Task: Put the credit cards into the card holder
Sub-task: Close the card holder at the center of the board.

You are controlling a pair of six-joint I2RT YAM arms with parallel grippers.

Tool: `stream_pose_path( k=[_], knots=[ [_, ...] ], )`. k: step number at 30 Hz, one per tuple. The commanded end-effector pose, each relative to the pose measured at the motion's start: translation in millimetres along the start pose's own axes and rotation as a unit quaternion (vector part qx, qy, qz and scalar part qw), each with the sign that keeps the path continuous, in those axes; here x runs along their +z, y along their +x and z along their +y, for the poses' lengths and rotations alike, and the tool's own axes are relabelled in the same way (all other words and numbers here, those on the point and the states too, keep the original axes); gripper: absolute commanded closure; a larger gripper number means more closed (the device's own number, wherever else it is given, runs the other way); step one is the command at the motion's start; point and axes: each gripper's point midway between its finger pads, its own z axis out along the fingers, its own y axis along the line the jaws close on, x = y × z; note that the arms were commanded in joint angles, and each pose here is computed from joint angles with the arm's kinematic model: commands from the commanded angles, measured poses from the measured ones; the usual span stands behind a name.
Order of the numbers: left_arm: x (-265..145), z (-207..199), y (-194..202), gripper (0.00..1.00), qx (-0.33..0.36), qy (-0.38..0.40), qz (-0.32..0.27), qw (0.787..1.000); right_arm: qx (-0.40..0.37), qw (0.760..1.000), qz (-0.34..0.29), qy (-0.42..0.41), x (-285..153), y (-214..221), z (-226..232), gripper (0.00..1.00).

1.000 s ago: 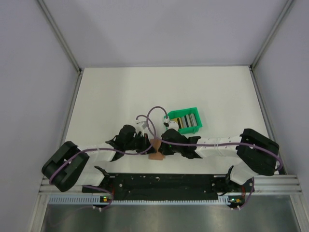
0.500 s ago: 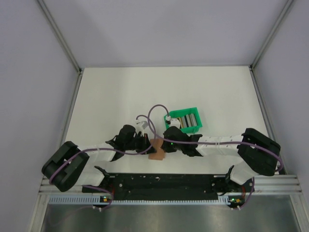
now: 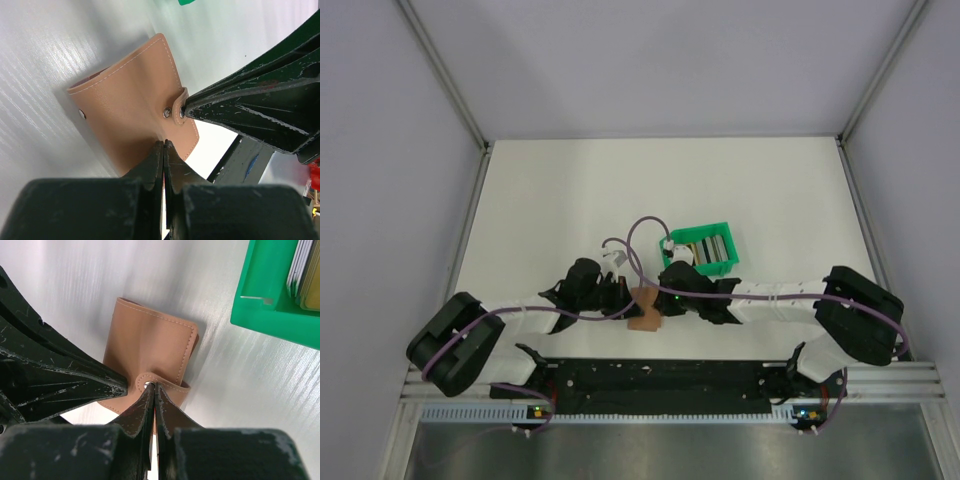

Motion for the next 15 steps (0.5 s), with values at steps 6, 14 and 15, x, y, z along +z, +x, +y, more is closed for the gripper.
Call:
stream_pose_path(
  k=[6, 14, 15],
  knots=[
    [0.5, 22.4, 14.6, 1.0, -0.001, -0.039, 0.012, 0.999, 0.004, 0.999, -0.016, -0.027, 1.4, -12.3, 16.3, 0.99],
    [0.5, 23.0, 14.6, 1.0, -0.001, -0.04, 0.012, 0.999, 0.006, 1.0, -0.012, -0.025, 6.5, -10.4, 16.0, 0.99],
    [0.5, 23.1, 14.9, 1.0, -0.002, -0.04, 0.013, 0.999, 0.006, 1.0, -0.012, -0.027, 6.2, -10.8, 16.8, 0.99]
  ],
)
